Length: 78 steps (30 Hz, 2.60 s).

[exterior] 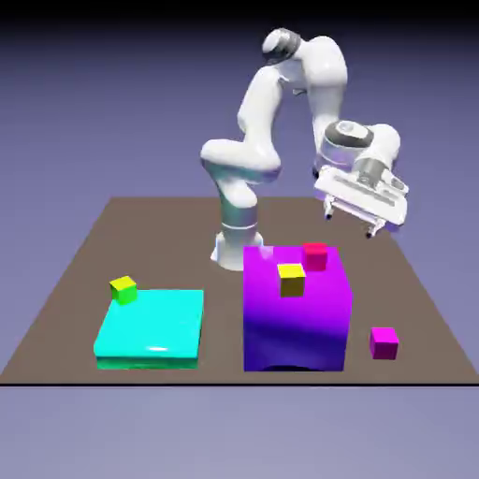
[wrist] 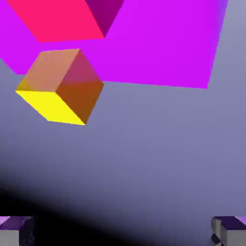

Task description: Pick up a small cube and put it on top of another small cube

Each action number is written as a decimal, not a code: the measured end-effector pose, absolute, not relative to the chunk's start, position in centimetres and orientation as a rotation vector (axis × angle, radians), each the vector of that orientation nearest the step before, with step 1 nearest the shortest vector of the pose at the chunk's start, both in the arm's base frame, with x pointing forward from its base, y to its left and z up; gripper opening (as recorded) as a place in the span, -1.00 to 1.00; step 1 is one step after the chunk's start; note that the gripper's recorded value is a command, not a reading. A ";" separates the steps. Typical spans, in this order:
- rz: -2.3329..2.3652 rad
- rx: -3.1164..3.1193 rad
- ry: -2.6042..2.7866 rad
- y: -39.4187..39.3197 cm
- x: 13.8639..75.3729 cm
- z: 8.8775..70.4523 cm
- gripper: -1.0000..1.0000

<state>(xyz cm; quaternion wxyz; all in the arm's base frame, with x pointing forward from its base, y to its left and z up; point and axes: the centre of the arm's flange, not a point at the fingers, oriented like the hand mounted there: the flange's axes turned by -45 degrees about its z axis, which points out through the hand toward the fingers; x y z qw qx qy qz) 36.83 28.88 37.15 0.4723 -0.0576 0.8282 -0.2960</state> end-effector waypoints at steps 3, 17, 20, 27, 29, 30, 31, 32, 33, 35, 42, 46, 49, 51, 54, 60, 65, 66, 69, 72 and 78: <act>-0.900 -0.394 1.976 30.3 36.5 35.1 0.00; -1.620 -1.499 1.390 35.6 33.9 24.1 0.00; -1.740 -1.707 1.188 36.6 33.0 21.5 0.00; -1.952 -2.115 0.615 38.6 30.5 15.5 0.00; -1.992 -2.207 0.429 39.1 29.6 13.8 0.00; -2.009 -2.270 0.320 38.5 29.5 12.2 0.00; -2.019 -2.339 0.205 37.6 29.5 10.4 0.00; -2.021 -2.408 0.095 36.5 29.6 8.7 0.00; -2.015 -2.447 0.056 35.4 29.8 7.6 0.00; -2.017 -2.445 0.057 35.5 31.1 6.9 0.00; -2.017 -2.443 0.056 35.5 32.2 6.3 -1.00; -2.011 -2.336 0.315 36.9 32.1 11.3 -1.00; -1.971 -2.159 0.653 38.3 35.2 16.7 -1.00; -1.923 -2.028 0.860 38.9 37.1 20.4 -1.00; -1.888 -1.902 0.970 38.0 38.6 23.8 -1.00; -1.890 -1.807 0.893 34.1 38.8 27.4 -1.00; -1.868 -1.741 0.864 30.8 38.2 31.0 -1.00; -1.861 -1.729 0.863 30.2 37.9 31.7 -1.00; -1.836 -1.694 0.866 28.1 37.1 34.0 -1.00; -1.841 -1.722 0.810 25.8 35.5 35.1 -1.00; -1.868 -1.814 0.706 21.2 32.0 36.6 -1.00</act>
